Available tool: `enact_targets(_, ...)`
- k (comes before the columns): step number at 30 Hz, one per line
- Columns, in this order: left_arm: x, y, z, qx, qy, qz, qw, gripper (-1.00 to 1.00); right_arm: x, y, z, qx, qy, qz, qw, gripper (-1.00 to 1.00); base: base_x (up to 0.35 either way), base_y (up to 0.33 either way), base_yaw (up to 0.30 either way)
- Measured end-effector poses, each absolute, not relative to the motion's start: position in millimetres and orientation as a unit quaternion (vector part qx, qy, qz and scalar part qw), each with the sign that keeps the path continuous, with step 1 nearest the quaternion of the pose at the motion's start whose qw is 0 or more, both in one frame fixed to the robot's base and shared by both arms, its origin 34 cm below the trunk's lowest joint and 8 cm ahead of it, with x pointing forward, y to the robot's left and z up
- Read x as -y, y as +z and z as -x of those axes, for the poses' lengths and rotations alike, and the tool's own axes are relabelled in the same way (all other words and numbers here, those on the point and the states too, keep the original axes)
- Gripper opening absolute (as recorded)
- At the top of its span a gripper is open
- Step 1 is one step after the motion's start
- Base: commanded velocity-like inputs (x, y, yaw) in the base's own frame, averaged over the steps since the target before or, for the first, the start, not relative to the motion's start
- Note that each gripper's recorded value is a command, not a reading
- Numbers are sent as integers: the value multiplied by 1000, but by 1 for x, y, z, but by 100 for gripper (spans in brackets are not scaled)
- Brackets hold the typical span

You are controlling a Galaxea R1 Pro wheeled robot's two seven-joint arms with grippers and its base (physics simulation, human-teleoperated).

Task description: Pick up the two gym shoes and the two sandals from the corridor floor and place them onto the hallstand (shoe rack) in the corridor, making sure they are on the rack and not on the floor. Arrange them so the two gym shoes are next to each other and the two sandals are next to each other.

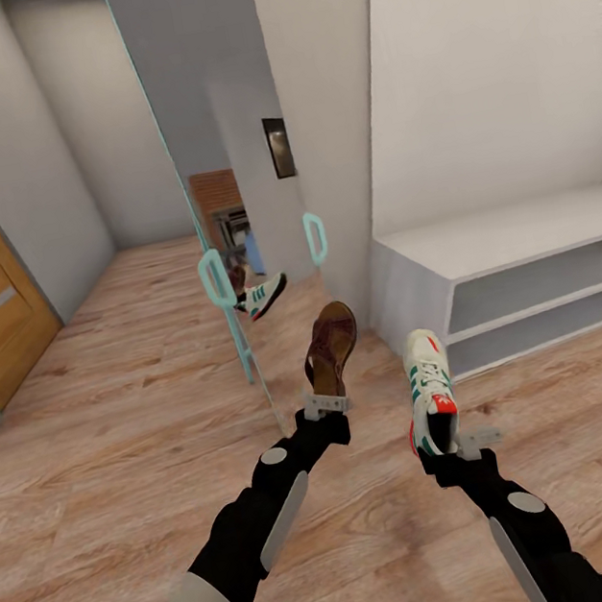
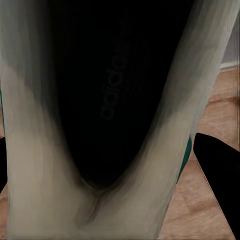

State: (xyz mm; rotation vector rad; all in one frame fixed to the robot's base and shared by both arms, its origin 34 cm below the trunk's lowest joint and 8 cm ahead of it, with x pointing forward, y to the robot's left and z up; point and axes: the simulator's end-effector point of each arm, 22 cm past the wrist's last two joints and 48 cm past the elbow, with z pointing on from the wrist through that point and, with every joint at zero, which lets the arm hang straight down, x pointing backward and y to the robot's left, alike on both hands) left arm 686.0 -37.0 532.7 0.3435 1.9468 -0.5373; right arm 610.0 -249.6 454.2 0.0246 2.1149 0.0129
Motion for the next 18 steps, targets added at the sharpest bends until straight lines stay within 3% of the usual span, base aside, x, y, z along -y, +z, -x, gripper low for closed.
enact_targets(7, 37, 533, -686, -812, -224, -143, 520, -100, 249, 454, -610, -871, 5, -10, 491, -100, -230, -162, 57)
enact_targets(18, 37, 533, -686, -812, -224, -143, 520, -100, 249, 454, -610, -871, 5, -10, 491, -100, -15, -7, 283)
